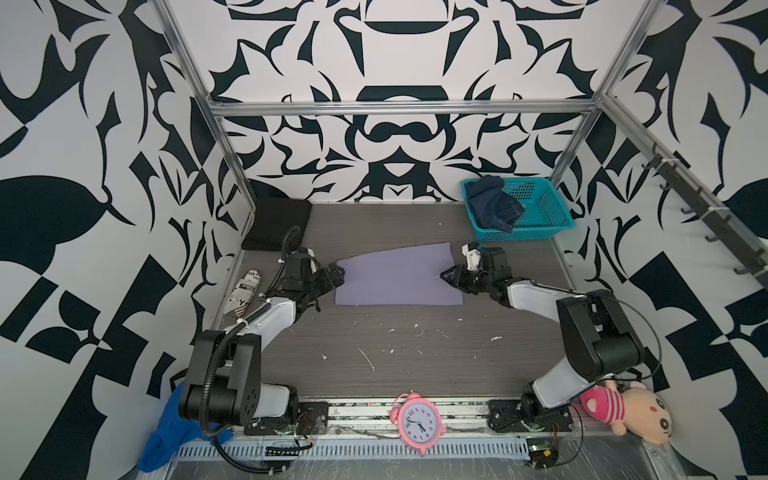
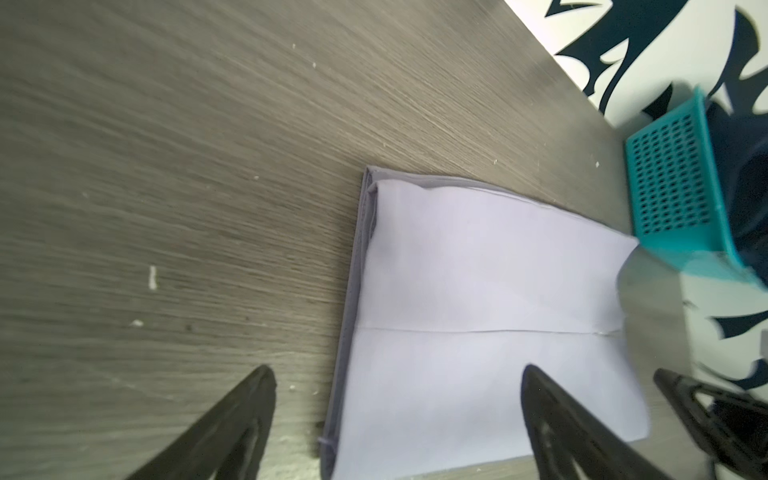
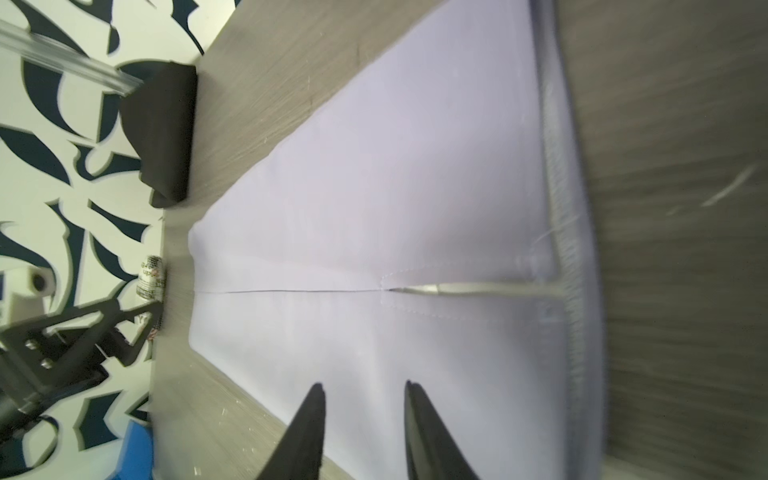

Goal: Fold and stack the skirts

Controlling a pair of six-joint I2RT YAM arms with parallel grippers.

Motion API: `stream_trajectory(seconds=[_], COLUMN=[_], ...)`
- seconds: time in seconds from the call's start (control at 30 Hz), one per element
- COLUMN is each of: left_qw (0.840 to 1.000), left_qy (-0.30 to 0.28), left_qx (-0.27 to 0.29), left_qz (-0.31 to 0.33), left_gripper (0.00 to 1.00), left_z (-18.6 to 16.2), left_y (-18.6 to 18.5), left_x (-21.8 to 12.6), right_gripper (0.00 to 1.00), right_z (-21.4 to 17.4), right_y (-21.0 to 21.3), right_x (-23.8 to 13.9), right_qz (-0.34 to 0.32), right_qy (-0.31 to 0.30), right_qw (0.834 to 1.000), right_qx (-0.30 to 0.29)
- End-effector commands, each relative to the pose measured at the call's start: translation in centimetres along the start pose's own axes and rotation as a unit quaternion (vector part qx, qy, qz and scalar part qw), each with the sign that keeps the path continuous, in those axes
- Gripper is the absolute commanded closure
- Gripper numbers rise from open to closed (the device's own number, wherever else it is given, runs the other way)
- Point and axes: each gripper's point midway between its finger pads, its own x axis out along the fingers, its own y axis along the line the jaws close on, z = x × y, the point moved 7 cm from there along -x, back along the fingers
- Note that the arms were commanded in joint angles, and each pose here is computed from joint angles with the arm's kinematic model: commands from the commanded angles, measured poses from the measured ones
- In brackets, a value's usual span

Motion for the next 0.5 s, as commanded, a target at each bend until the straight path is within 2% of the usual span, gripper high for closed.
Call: stream_trajectory(seconds=[0.0, 0.2, 0.3, 0.47], left_qw=[0.999, 0.997, 0.996, 0.994], left_qy=[0.025, 0.056, 0.069, 0.094], left_qx=[-0.018, -0.024, -0.027, -0.031], left_qz=[-0.034, -0.048, -0.051, -0.05], left_gripper=[0.05, 0.13, 0.14, 0.21], left_z=[-0.3, -1.1, -1.7, -3.0], left_y=[0.3, 1.0, 1.4, 1.6], left_x=[1.4, 3.8, 4.7, 6.3], right_gripper=[0.57, 0.43, 0.33, 0.33], right_z=[1.2, 2.0, 2.2, 2.1], right_y=[-1.9, -3.2, -3.6, -4.4], right_x=[-1.0, -0.2, 0.2, 1.9], right_qz=[-0.039, -0.068, -0.078, -0.075], right_qy=[-0.012, -0.008, -0.014, 0.012], right_qw=[0.999, 0.997, 0.997, 0.997], right_qx=[0.026, 0.028, 0.022, 0.033])
